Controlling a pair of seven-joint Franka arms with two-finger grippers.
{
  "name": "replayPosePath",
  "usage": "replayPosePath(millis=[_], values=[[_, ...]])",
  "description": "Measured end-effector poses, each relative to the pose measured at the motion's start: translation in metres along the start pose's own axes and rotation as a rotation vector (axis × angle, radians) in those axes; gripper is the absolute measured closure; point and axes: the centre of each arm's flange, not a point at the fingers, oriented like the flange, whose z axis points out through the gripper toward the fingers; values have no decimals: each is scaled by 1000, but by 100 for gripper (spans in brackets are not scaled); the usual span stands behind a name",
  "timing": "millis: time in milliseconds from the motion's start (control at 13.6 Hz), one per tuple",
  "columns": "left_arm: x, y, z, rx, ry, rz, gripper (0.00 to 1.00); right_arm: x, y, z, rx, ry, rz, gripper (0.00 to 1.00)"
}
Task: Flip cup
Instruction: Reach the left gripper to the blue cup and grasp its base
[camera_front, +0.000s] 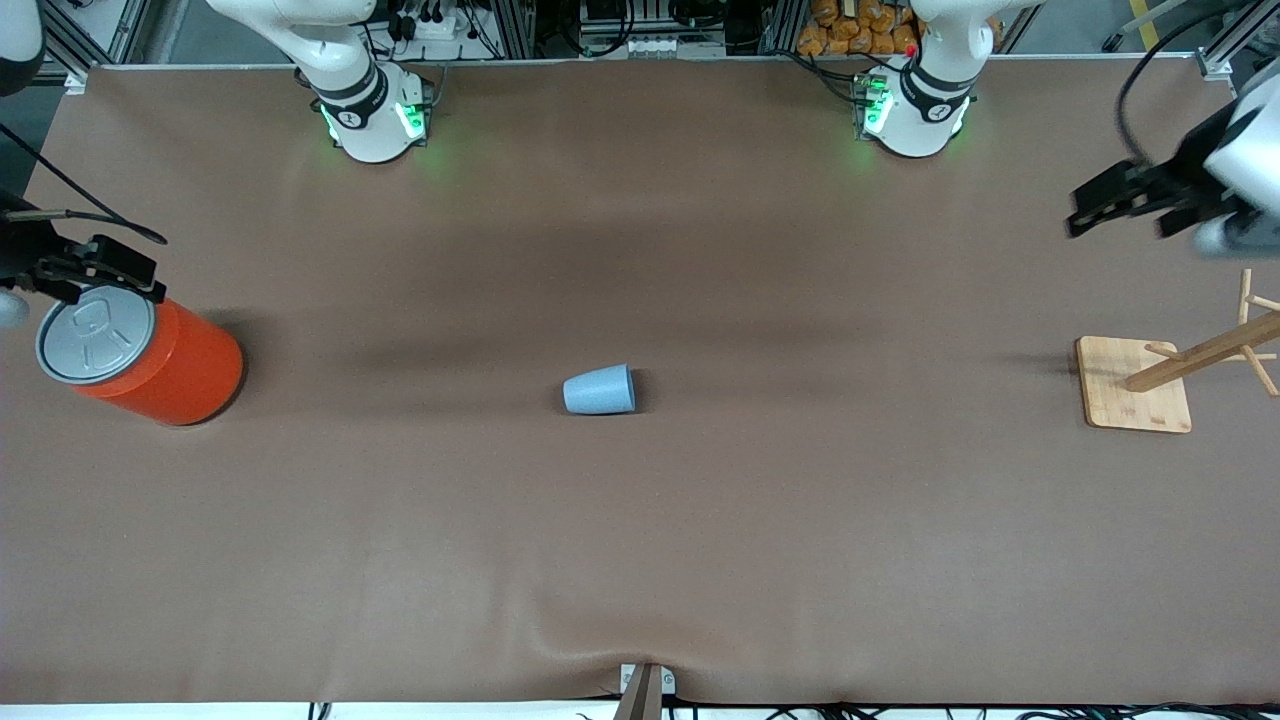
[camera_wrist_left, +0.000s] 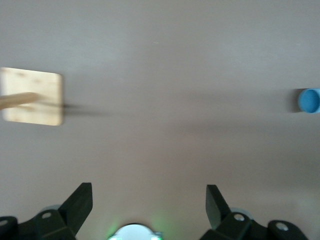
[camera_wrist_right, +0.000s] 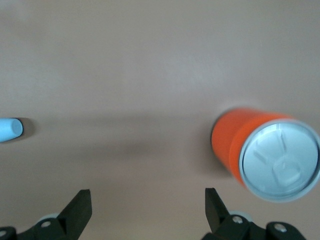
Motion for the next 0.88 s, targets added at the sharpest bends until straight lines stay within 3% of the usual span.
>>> replayPosePath(millis=[221, 442, 589, 884], values=[[35, 33, 51, -131, -59, -5, 0, -2, -6, 3, -1, -24, 56, 0], [69, 47, 108, -316, -152, -26, 0, -2, 2, 4, -1, -26, 47, 0], [87, 67, 149, -400, -177, -35, 0, -2, 15, 1, 0, -20, 40, 0], [109, 134, 235, -646, -191, -141, 0, -12, 43, -18, 3, -19, 10, 0]])
